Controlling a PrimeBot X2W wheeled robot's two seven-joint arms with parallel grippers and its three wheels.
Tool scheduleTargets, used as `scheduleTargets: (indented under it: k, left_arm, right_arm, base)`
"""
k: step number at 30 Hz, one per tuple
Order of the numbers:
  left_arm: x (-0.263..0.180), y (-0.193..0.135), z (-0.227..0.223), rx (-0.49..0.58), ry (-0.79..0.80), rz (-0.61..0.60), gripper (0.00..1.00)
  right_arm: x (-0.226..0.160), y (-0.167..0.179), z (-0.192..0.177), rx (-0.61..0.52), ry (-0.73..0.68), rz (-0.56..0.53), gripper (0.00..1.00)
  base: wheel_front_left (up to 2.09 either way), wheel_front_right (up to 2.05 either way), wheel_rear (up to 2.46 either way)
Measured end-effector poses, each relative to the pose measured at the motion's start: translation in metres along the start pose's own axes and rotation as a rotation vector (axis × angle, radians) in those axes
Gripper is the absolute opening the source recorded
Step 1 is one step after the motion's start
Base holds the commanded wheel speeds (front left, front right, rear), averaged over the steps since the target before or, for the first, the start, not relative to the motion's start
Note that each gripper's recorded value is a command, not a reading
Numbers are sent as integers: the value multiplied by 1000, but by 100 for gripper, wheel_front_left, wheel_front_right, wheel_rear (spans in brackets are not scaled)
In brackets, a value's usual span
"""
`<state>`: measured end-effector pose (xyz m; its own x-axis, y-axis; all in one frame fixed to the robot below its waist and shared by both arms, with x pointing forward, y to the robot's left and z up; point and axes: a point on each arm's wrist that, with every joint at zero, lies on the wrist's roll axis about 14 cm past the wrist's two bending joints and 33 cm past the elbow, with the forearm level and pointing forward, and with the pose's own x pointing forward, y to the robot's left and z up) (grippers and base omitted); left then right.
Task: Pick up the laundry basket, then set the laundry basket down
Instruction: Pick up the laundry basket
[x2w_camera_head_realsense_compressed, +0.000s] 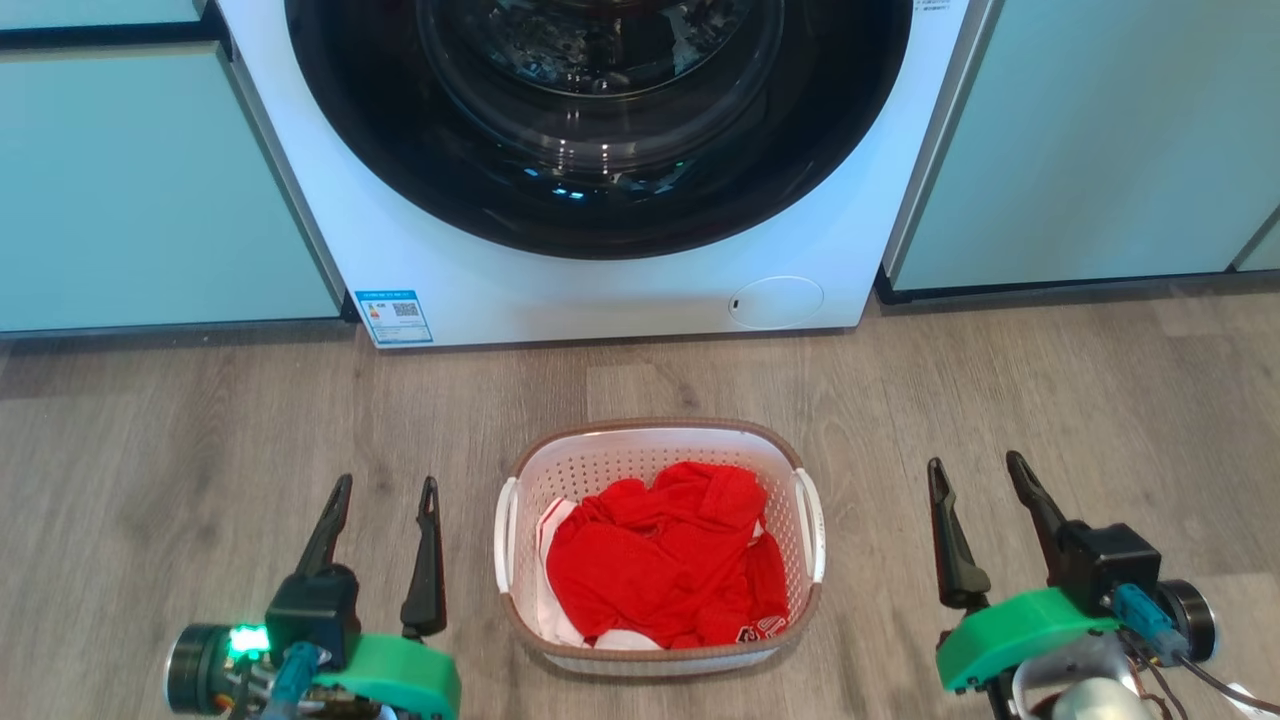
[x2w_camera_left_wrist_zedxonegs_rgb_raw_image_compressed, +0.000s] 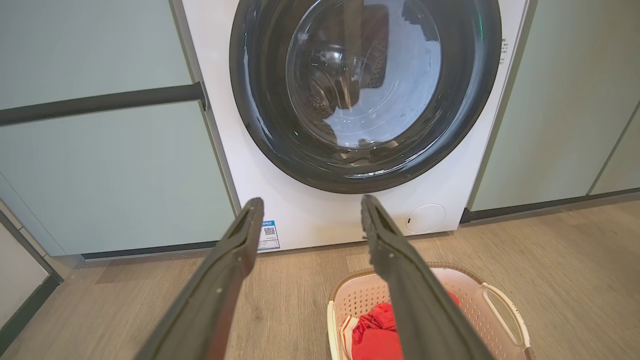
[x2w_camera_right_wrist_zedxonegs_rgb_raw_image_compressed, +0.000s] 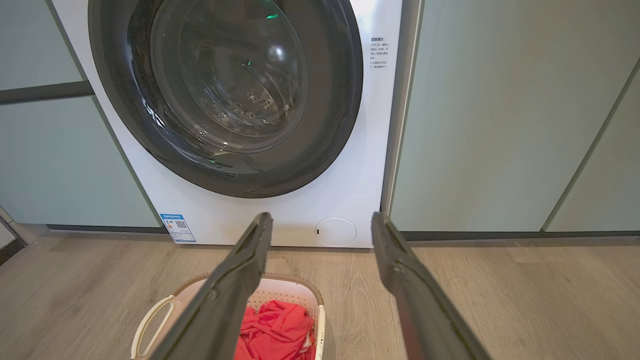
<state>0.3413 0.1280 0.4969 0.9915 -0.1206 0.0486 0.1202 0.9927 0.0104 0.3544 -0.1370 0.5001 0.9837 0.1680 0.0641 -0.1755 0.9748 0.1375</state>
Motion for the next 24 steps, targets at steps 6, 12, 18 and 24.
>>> scheduleTargets:
  k: [6,12,18,24]
  left_arm:
    - [1,0,-2,-2,8,0,100]
    - [2,-2,-13,-7,43,-11,100]
    - [10,-5,-36,-18,113,-33,100]
    - [35,-6,-48,-20,137,-48,100]
  right_arm:
    - [0,-1,-3,1,10,-2,100]
    - [3,-3,-10,4,32,-7,100]
    - [15,-7,-26,8,78,-11,100]
    - [35,-10,-38,1,108,-6,100]
  base:
    - [0,0,0]
    - [0,0,0]
    - [0,0,0]
    - [0,0,0]
